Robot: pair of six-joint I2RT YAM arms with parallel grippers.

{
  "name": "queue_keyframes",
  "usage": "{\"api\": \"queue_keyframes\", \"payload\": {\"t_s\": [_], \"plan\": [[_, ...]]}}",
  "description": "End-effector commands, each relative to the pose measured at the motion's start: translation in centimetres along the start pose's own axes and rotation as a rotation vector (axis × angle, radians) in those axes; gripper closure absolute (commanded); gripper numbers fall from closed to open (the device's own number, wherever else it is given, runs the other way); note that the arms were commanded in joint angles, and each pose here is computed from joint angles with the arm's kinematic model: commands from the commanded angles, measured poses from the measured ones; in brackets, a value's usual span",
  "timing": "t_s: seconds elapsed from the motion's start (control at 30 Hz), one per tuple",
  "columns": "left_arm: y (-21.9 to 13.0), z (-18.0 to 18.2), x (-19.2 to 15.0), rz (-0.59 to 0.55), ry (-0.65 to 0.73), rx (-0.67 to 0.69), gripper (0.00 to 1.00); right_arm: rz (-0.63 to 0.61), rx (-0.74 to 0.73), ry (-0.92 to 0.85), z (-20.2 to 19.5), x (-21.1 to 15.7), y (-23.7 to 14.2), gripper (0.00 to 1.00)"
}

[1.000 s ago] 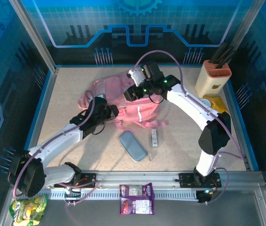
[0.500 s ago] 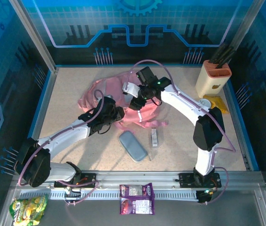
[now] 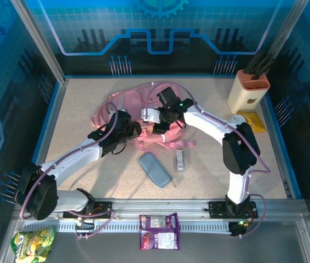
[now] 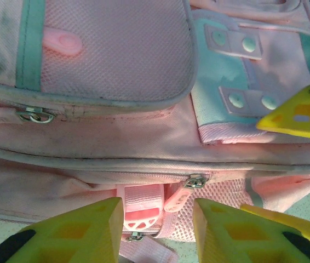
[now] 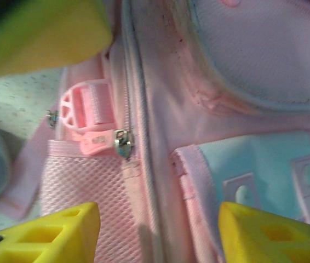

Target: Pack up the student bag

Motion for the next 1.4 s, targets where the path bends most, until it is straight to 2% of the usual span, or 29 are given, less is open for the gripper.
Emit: {"api": "queue_keyframes", "payload": {"t_s": [0.0,0.03,0.17,0.3,0.37,0.5,0.7,0.8,1.03,1.3,1.37], "plan": [[-1.1,0.6,0.6,-0.025,0.010,0.014,0.61,-0.047,-0.094,-0.103,-0.4,0.1,1.1,0.48],[-1.2,0.7,0.7,-0.028,0.007,0.016,0.61,-0.057,-0.096,-0.100,-0.8,0.1,1.0,0.51],[-1.4,0.9,0.6,-0.016,0.005,0.014,0.61,-0.049,-0.068,-0.109,-1.1,0.0,1.2,0.53],[-1.2,0.7,0.3,0.005,0.019,-0.009,0.61,-0.020,-0.103,-0.131,-1.7,-0.2,1.9,0.70],[-1.1,0.6,0.2,0.016,0.030,-0.024,0.61,-0.051,-0.133,-0.133,-2.0,0.3,1.3,0.85],[-1.0,-0.1,0.1,0.039,0.057,-0.079,0.61,-0.140,-0.170,-0.134,-2.1,1.8,-1.1,1.00],[0.6,-2.0,-0.1,0.118,0.113,-0.156,0.61,-0.219,-0.208,-0.098,-2.4,2.7,-3.3,1.00],[1.1,-3.6,0.2,0.099,0.182,-0.179,0.61,-0.270,-0.209,-0.085,-2.3,2.7,-4.0,1.00],[3.1,-3.8,0.9,0.023,0.221,-0.121,0.61,-0.324,-0.173,-0.024,-2.7,2.7,-4.4,1.00],[4.3,-3.7,0.9,-0.002,0.264,0.000,0.63,-0.344,-0.163,-0.017,-2.7,3.0,-4.3,1.00],[4.5,-4.0,1.0,-0.031,0.267,-0.007,0.64,-0.352,-0.156,-0.010,-2.7,3.1,-4.4,1.00]]}}
Point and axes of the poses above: each hand's point on the last joint's axis, 136 mm out from that joint toward the fingers, its own y axis out along the fingers, its own z axis along the line the jaws close on, x = y × z, the point moved 8 cm from there along -y, back along the fingers, and after that the axes turned 5 degrees about y, right-handed, at the moved point
